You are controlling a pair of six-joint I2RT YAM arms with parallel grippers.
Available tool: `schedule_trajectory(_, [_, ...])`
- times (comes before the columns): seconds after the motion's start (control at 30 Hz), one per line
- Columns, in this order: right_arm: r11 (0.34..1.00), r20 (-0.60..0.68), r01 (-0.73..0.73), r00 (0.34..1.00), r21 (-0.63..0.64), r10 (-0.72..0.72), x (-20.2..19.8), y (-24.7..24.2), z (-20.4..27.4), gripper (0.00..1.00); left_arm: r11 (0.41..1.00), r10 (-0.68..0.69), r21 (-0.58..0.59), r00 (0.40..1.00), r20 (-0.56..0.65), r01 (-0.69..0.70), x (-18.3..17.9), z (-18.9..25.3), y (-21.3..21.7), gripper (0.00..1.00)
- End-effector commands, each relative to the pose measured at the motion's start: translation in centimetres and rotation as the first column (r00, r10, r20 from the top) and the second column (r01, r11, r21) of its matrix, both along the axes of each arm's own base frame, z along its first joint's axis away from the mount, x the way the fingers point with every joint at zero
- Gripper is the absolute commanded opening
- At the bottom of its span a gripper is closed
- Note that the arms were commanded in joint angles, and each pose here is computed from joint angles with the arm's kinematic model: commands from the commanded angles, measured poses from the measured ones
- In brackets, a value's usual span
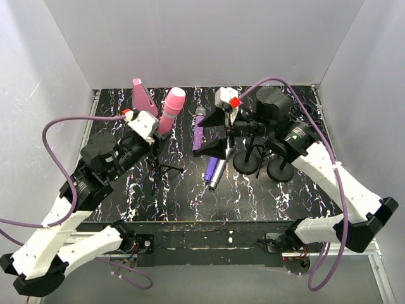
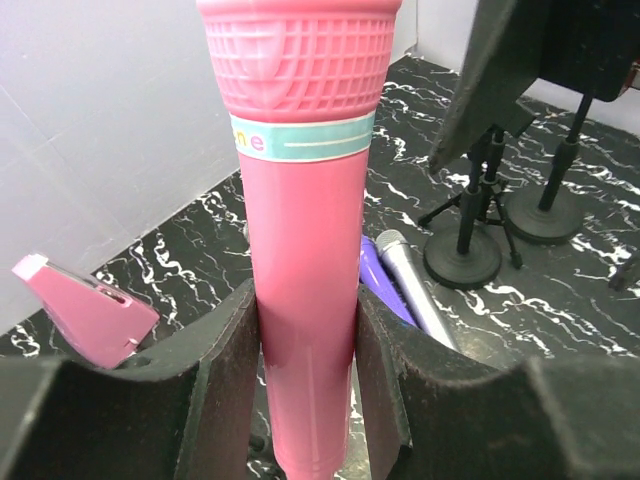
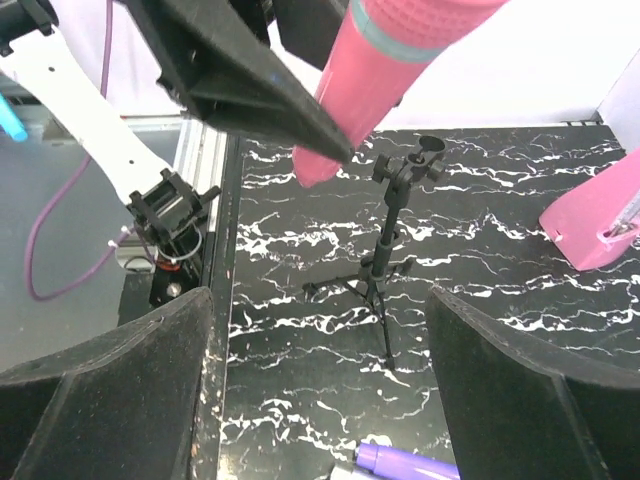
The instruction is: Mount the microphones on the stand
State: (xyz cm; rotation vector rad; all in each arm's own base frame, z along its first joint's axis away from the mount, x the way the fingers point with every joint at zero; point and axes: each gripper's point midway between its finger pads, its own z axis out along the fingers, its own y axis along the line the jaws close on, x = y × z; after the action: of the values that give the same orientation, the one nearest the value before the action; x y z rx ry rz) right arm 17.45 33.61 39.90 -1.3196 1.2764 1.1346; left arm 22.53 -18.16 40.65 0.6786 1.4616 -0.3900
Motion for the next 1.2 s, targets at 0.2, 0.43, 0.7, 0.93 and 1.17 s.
schedule_trajectory(0.2, [0.997,-0.119,0.022,0.993,0.079,-0.012,1.6,2.8,0.7,0.91,0.982,0.177,-0.093,0.969,0.173,-0.163,5.0,5.1,2.6,0.0])
schedule_trajectory(0.43, [0.999,-0.065,0.008,0.998,0.039,-0.006,0.7,1.5,0.1,0.93,0.918,0.355,-0.215,0.933,0.066,-0.334,10.2,5.1,7.3,0.0])
schedule_trajectory(0.7, [1.0,0.015,0.018,1.0,0.011,-0.019,-0.6,-0.6,-0.8,0.95,0.788,0.545,-0.341,0.838,-0.003,-0.513,10.3,3.2,12.5,0.0])
schedule_trajectory(0.93, [1.0,0.002,0.027,1.0,0.002,-0.027,-1.2,-1.4,-1.7,0.96,0.778,0.537,-0.357,0.842,-0.047,-0.517,11.4,0.5,12.5,0.0])
schedule_trajectory(1.17, [1.0,-0.011,0.03,0.999,-0.006,-0.031,-1.5,-1.8,-2.2,0.96,0.761,0.548,-0.383,0.835,-0.05,-0.523,11.7,-0.3,13.1,0.0])
